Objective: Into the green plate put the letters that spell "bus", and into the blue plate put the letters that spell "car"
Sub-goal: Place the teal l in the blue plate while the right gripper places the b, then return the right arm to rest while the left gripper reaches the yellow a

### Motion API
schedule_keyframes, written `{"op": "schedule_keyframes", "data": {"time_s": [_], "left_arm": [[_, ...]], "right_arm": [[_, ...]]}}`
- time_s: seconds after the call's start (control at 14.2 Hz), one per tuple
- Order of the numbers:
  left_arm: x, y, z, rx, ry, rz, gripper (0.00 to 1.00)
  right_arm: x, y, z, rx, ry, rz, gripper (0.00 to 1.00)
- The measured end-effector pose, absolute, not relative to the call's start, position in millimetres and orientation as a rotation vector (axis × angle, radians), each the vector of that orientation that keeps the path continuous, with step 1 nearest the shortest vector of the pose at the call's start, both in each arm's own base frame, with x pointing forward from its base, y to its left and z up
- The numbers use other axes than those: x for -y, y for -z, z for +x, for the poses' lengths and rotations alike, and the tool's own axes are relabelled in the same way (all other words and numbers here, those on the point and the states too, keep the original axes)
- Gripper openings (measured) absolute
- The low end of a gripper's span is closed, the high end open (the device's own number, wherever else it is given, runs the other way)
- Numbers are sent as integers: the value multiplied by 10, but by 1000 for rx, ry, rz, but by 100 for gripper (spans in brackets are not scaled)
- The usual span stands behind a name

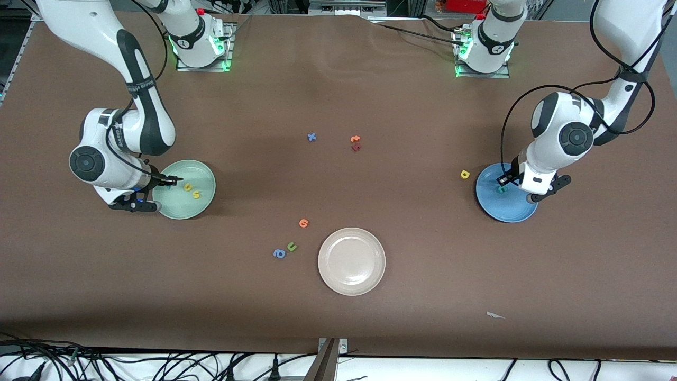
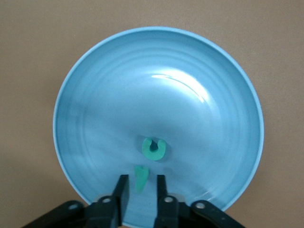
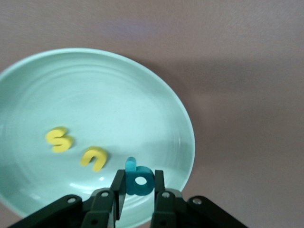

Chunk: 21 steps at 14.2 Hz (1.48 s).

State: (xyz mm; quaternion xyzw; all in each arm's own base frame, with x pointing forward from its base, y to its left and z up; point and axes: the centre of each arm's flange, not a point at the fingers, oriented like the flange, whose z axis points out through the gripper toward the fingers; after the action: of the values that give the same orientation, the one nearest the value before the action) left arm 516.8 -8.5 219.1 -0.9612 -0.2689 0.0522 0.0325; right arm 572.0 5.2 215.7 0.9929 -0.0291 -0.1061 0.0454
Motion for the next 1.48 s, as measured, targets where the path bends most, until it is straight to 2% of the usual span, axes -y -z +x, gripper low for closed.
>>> {"op": "schedule_keyframes", "data": {"time_s": [0.14, 0.42, 0.49, 0.63, 0.71, 1.13, 1.48], "left_arm": [[112, -2218, 5190, 901, -165, -2957, 57], [608, -2373, 5240, 1314, -154, -2845, 96], [752, -2403, 5227, 1425, -151, -2793, 99], [931, -2434, 5204, 1630, -146, -2674, 98], [984, -2432, 5190, 1707, -146, -2621, 98], [1137, -2193, 4982, 1879, -34, -2401, 98], [1326, -1798, 4828, 1875, -11, -2366, 98]], "right_arm": [[-93, -2042, 5714, 88, 332, 3033, 30], [-224, -2267, 5829, 66, 348, 3043, 65], [-264, -2413, 5895, 61, 375, 3045, 77], [-368, -2799, 6054, 53, 418, 3052, 95], [-427, -3009, 6125, 51, 430, 3054, 100], [-793, -4129, 6414, -27, 402, 3069, 100], [-850, -4961, 6368, -50, 357, 3092, 100]]}}
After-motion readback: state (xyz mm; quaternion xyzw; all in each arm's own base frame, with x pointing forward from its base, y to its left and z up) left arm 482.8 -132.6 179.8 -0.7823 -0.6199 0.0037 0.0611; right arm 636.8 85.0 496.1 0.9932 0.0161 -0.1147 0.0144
